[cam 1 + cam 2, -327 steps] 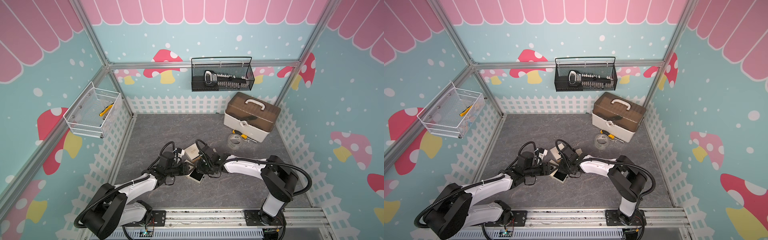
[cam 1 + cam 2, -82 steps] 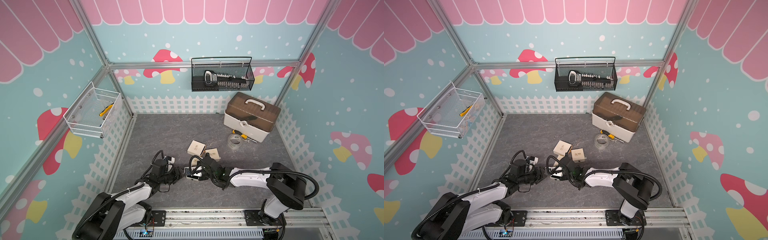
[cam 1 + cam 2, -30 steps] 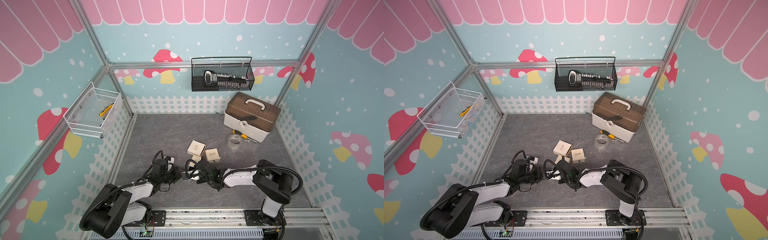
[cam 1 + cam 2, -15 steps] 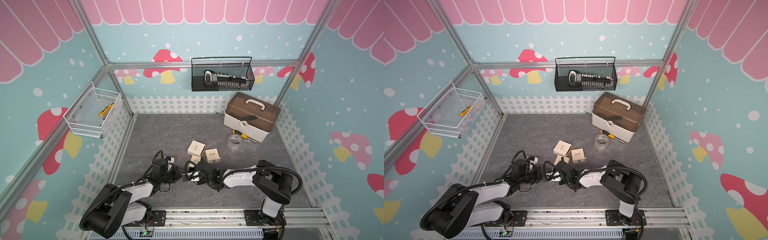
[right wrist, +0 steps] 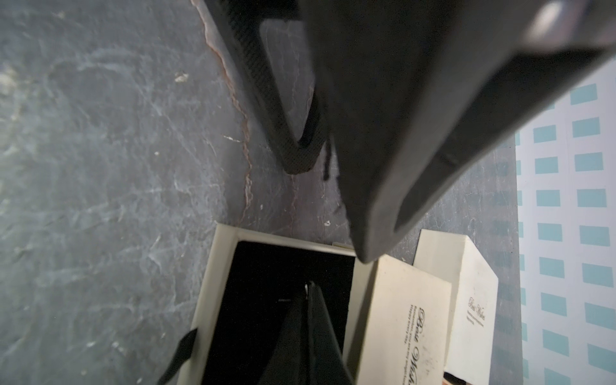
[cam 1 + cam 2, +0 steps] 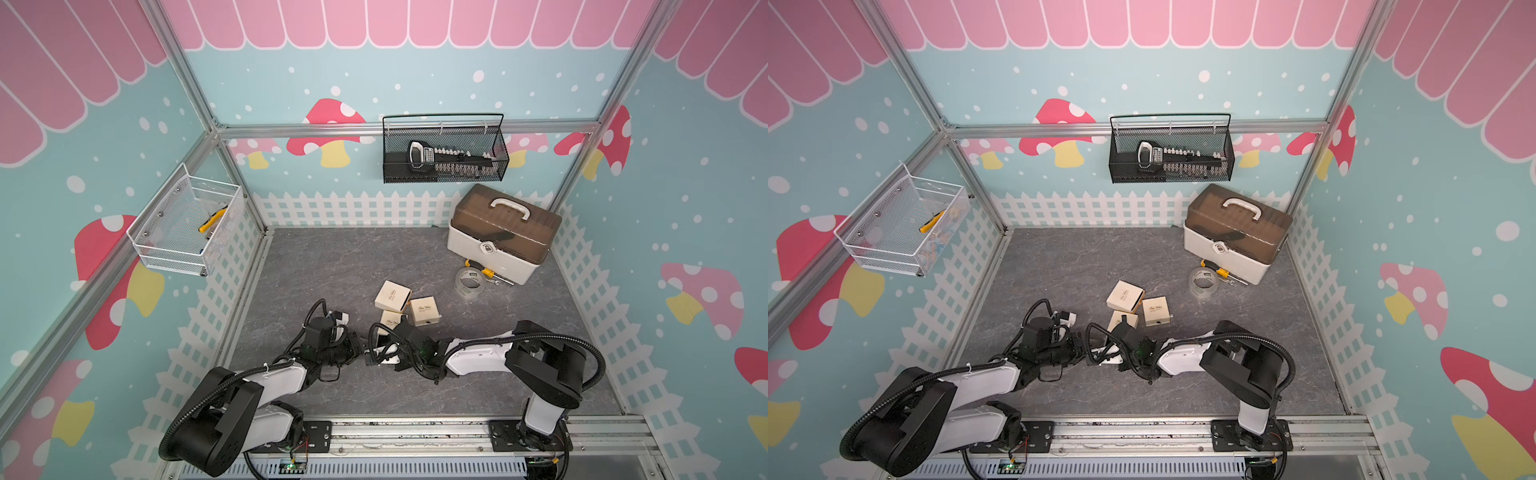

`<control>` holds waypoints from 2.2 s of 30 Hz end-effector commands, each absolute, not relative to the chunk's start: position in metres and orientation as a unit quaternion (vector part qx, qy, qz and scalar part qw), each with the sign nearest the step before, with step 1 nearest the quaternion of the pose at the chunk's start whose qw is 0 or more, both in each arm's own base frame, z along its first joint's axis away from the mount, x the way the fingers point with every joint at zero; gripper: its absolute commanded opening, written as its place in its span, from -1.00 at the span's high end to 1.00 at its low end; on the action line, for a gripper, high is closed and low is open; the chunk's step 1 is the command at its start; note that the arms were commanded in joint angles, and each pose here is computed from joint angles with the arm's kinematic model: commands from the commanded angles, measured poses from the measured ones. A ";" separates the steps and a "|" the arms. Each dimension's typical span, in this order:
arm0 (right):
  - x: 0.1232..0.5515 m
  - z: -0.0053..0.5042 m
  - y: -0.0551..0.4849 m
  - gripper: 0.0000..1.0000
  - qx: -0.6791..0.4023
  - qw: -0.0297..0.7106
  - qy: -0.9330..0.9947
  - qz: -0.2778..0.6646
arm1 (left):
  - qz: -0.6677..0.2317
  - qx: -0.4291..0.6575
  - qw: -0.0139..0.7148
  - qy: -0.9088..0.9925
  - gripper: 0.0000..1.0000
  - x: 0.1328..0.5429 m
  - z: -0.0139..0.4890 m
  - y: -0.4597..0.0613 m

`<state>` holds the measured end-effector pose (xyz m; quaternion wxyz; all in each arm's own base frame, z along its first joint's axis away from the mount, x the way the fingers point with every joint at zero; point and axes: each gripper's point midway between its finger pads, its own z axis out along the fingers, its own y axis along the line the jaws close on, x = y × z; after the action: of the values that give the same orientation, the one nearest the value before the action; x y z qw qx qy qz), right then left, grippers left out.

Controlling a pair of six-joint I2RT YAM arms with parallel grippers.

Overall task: Place the earrings into the drawer-style jewelry box
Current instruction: Insert the earring into the inner lining.

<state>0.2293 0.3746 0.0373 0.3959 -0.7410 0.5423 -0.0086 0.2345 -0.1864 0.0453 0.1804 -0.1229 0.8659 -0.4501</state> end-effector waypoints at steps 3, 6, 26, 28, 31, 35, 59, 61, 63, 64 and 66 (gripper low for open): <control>0.216 0.024 0.374 1.00 -0.765 0.366 0.530 0.002 | -0.452 -0.115 0.193 0.863 -0.06 0.243 0.054 -0.188; 0.216 0.025 0.374 1.00 -0.765 0.367 0.530 0.003 | -0.451 -0.115 0.193 0.864 -0.06 0.244 0.054 -0.188; 0.221 0.042 0.380 0.81 -0.741 0.393 0.544 0.011 | -0.448 -0.111 0.195 0.866 -0.06 0.244 0.055 -0.187; 0.222 0.045 0.381 0.76 -0.739 0.396 0.545 0.012 | -0.448 -0.110 0.195 0.866 -0.06 0.244 0.056 -0.187; 0.223 0.051 0.382 0.70 -0.733 0.402 0.548 0.015 | -0.448 -0.109 0.196 0.865 -0.06 0.245 0.056 -0.187; 0.223 0.056 0.382 0.62 -0.727 0.407 0.552 0.019 | -0.448 -0.109 0.197 0.865 -0.06 0.246 0.058 -0.187; 0.246 0.088 0.372 0.99 -0.538 0.311 0.752 0.218 | -0.420 -0.060 0.226 0.877 0.05 0.240 0.068 -0.192; 0.249 0.092 0.372 1.00 -0.518 0.300 0.761 0.248 | -0.418 -0.043 0.219 0.881 0.08 0.233 0.066 -0.200; 0.251 0.093 0.372 1.00 -0.509 0.290 0.767 0.260 | -0.408 -0.040 0.216 0.886 0.09 0.231 0.062 -0.199; 0.253 0.093 0.371 1.00 -0.507 0.285 0.770 0.262 | -0.403 -0.039 0.216 0.888 0.09 0.231 0.060 -0.198; 0.252 0.091 0.372 1.00 -0.508 0.274 0.772 0.267 | -0.396 -0.037 0.218 0.891 0.10 0.231 0.058 -0.197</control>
<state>0.2683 0.3703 0.1037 0.3317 -0.5153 0.7554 0.2318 0.2245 -0.1993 0.0567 0.2031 -0.0443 0.8853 -0.4160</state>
